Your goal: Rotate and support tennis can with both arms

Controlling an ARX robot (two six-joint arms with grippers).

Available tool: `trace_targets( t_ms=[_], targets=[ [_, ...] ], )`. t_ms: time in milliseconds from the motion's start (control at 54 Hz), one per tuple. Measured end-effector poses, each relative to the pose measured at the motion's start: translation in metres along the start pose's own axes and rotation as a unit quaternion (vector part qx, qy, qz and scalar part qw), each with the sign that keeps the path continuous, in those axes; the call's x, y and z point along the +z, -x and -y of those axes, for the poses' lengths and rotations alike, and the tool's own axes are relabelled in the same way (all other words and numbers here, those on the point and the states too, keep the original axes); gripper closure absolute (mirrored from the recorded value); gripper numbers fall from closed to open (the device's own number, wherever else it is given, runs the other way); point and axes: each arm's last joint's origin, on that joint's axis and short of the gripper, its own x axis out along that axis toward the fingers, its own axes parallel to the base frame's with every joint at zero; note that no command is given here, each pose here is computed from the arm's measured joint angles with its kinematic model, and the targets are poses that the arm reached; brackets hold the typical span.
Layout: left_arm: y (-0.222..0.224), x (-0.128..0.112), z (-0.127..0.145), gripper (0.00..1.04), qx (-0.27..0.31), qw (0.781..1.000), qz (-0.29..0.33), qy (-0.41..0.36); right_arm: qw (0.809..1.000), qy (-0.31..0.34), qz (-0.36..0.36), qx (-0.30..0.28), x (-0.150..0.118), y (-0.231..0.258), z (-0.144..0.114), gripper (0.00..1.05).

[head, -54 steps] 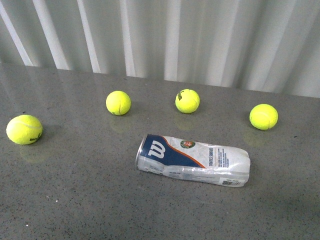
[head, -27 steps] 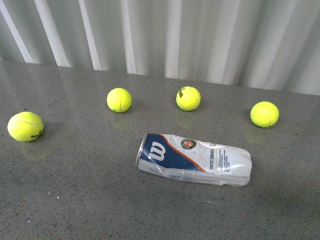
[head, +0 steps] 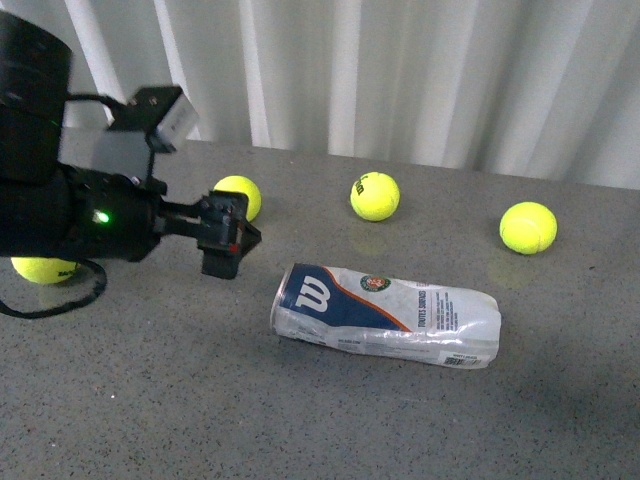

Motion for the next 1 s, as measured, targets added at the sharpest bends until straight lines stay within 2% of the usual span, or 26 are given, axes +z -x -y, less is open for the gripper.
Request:
trace_targets(
  t_ms=[74, 296, 648, 1000],
  targets=[
    [-0.016, -0.005, -0.002, 0.07, -0.003, 1.000, -0.015, 0.012, 1.000, 0.000, 0.000, 0.000, 0.000, 0.000, 0.000, 0.07],
    [-0.034, 0.002, -0.004, 0.07, -0.011, 0.999, -0.010, 0.033, 1.000, 0.000, 0.000, 0.000, 0.000, 0.000, 0.000, 0.07],
    [-0.034, -0.006, -0.004, 0.07, -0.086, 0.991, -0.047, 0.089, 1.000, 0.000, 0.000, 0.000, 0.000, 0.000, 0.000, 0.07],
    [-0.054, -0.026, 0.022, 0.07, -0.139, 0.982, -0.064, 0.112, 1.000, 0.000, 0.000, 0.000, 0.000, 0.000, 0.000, 0.07]
  ],
)
